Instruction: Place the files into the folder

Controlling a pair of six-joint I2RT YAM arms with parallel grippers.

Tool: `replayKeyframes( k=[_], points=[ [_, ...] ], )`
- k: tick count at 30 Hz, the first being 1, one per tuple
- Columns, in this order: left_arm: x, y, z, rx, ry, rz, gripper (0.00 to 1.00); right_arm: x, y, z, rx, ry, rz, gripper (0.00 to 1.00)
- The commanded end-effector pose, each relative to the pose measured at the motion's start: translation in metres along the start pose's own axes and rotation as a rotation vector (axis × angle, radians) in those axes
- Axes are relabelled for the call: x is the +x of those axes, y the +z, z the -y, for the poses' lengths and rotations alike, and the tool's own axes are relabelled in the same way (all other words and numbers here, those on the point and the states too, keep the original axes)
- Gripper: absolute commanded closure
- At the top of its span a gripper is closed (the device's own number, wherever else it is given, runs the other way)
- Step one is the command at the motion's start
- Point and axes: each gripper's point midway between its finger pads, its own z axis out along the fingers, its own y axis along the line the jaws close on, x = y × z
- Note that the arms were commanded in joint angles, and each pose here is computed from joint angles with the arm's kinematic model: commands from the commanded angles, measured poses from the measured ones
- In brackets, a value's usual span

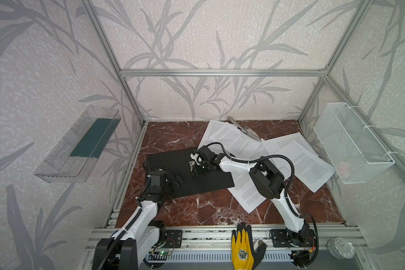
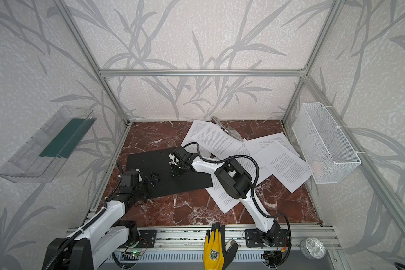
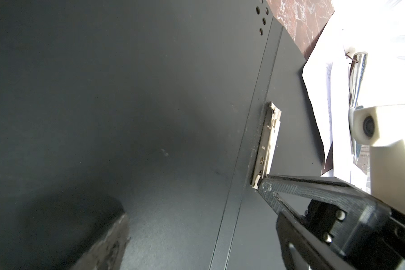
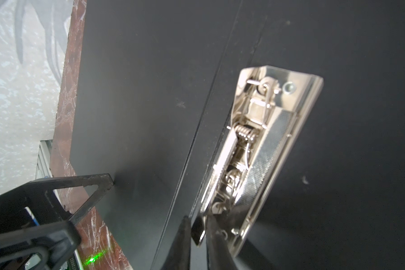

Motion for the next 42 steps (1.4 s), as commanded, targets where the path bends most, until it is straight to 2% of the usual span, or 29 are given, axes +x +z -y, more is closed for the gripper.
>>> replayKeyframes(
  k=[1, 6, 13, 21, 29, 32, 35, 37, 39, 41, 42],
  points=[
    [0.005, 0.001, -0.02, -0.083, -0.006, -0.011, 0.01, 0.004, 0.003, 0.004, 0.01, 0.002, -0.012, 0.88],
    [0.004, 0.001, -0.022, -0.099, -0.013, -0.003, 0.01, 0.012, 0.006, 0.013, 0.035, 0.005, -0.023, 1.0],
    [0.002, 0.0, -0.025, -0.117, -0.005, 0.007, 0.01, 0.032, 0.007, 0.035, 0.078, 0.042, -0.018, 1.0],
    [-0.005, 0.0, -0.04, -0.217, -0.021, 0.03, 0.01, 0.05, 0.015, 0.076, 0.133, 0.137, -0.051, 1.0],
    [-0.005, 0.002, -0.045, -0.258, -0.029, 0.019, 0.01, 0.066, 0.017, 0.115, 0.292, 0.178, -0.068, 1.0],
    [-0.006, 0.001, -0.046, -0.265, -0.031, 0.03, 0.01, 0.06, 0.013, 0.106, 0.26, 0.172, -0.042, 1.0],
    [-0.009, -0.002, -0.049, -0.281, -0.034, 0.05, 0.01, 0.036, -0.005, 0.083, 0.214, 0.141, 0.017, 1.0],
    [-0.011, -0.003, -0.049, -0.282, -0.034, 0.062, 0.01, 0.017, -0.01, 0.051, 0.083, 0.102, 0.033, 1.0],
    [-0.011, -0.003, -0.05, -0.283, -0.031, 0.062, 0.01, 0.001, -0.017, 0.02, -0.021, 0.062, 0.038, 0.93],
    [-0.011, -0.003, -0.049, -0.28, -0.031, 0.062, 0.01, -0.012, -0.03, -0.001, -0.068, 0.017, 0.068, 0.73],
    [-0.011, -0.003, -0.048, -0.279, -0.029, 0.062, 0.01, -0.018, -0.038, -0.012, -0.103, -0.008, 0.085, 0.68]
  ],
)
